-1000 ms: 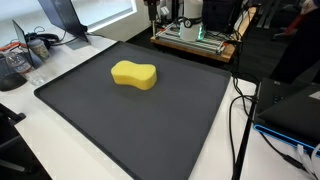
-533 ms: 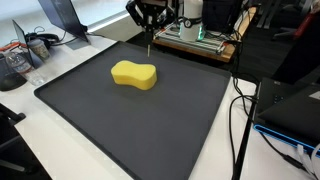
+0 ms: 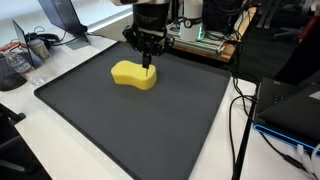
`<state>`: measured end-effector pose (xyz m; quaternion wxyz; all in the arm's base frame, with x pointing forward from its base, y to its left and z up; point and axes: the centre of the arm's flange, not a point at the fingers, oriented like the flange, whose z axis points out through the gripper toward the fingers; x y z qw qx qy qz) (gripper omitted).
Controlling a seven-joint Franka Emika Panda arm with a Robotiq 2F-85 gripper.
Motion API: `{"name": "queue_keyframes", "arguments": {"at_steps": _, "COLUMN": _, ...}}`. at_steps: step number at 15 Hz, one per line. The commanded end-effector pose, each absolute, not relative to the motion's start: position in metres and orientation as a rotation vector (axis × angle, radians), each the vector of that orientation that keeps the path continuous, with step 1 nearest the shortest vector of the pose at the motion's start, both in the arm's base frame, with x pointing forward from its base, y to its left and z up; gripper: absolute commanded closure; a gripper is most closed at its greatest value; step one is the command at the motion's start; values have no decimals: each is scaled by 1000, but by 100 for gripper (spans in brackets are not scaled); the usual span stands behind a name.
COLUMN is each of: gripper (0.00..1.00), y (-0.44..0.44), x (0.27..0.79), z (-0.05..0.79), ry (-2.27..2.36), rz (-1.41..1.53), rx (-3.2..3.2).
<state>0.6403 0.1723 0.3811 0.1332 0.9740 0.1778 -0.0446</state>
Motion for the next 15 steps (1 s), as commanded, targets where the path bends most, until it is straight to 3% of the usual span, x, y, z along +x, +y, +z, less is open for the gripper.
{"name": "queue_keyframes", "arguments": {"at_steps": 1, "gripper": 97, "y": 147, "x": 682, "z": 393, "ry": 408, "rz": -115, "rx": 2863}}
{"name": "queue_keyframes", "arguments": {"at_steps": 15, "gripper": 97, "y": -22, "x": 692, "z": 417, "ry": 30, "rz": -3, "rx": 2940}}
